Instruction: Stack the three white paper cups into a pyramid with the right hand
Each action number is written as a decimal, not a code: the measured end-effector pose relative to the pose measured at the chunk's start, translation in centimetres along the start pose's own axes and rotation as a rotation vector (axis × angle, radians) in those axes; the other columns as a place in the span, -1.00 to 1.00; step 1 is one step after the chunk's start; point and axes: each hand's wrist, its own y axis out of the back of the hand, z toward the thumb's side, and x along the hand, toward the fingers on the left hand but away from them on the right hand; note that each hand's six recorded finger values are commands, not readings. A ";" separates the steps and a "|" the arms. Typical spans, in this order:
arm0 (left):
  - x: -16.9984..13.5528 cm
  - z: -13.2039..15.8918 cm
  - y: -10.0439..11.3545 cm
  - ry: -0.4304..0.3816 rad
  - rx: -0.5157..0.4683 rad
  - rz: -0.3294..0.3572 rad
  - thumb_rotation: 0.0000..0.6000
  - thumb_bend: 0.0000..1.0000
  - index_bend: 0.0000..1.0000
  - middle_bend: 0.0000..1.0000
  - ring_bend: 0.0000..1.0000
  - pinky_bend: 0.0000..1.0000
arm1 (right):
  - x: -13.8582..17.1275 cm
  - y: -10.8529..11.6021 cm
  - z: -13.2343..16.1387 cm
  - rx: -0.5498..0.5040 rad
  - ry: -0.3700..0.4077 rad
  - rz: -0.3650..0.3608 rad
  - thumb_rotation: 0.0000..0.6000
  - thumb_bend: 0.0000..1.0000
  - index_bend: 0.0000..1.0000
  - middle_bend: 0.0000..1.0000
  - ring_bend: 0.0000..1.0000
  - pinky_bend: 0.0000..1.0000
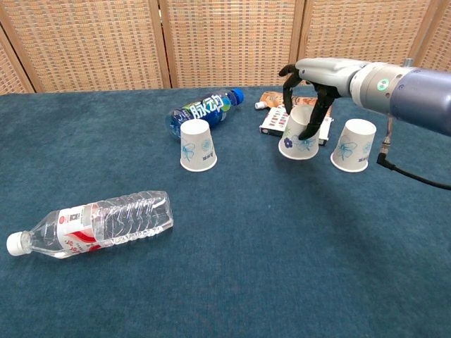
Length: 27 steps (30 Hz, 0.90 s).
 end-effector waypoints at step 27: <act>0.1 0.3 -0.3 -0.015 0.006 -0.009 1.00 -0.78 -0.94 -1.00 -1.00 -0.68 | -0.4 -1.3 -3.5 0.018 -0.077 0.059 1.00 -0.66 0.12 -0.86 -1.00 -0.69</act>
